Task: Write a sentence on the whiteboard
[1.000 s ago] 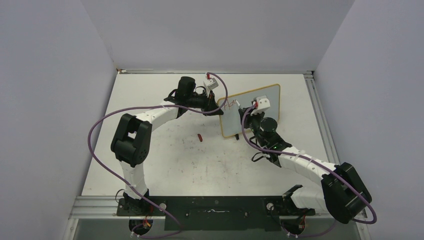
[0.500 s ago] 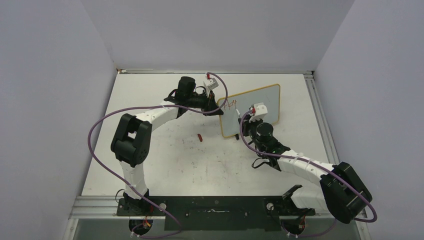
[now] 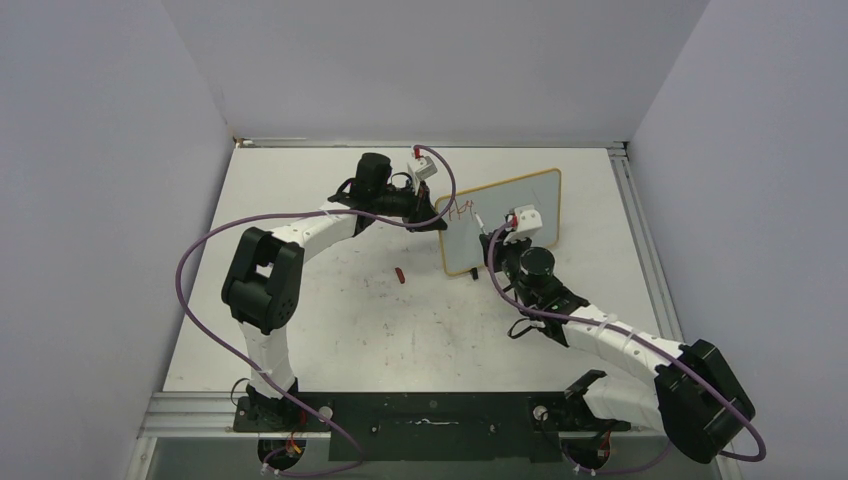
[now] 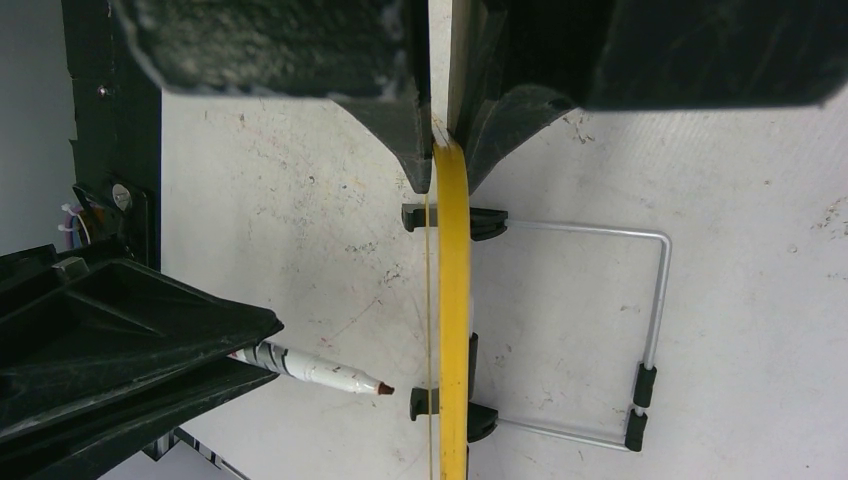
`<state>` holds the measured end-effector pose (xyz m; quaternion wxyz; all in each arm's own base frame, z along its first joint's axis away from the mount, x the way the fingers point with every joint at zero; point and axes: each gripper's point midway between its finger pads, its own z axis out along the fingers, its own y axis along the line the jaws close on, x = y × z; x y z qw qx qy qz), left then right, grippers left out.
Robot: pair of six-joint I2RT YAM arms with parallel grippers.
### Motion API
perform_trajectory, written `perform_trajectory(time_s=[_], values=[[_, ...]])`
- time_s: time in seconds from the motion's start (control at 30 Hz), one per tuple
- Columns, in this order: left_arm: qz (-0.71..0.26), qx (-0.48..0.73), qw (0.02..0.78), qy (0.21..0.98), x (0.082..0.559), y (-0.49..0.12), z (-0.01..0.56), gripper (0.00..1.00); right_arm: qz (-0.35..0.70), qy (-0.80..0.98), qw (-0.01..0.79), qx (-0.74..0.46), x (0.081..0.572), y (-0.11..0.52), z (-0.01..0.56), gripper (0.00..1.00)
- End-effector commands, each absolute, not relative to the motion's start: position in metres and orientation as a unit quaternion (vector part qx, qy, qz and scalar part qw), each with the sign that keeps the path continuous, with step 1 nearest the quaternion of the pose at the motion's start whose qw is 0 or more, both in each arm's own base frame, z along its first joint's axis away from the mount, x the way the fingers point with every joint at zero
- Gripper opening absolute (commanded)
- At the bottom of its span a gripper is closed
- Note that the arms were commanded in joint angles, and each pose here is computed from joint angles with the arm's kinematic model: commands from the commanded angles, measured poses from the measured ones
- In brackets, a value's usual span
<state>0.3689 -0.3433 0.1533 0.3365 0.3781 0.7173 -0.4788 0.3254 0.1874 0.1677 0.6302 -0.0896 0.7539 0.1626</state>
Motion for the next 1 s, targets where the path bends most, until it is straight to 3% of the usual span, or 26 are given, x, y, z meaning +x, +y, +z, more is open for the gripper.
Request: perform_trajectory(time_s=[0.0,0.97], values=[[-0.487,0.388,0.282,0.730,0.345,-0.349,0.132,0.00,0.181,0.705,0.681,-0.081,0.338,0.197,0.217,0.05],[-0.487,0.388,0.280,0.730,0.344,-0.349,0.131,0.00,0.138,0.714,0.684,-0.056,0.365,0.186,0.206,0.05]])
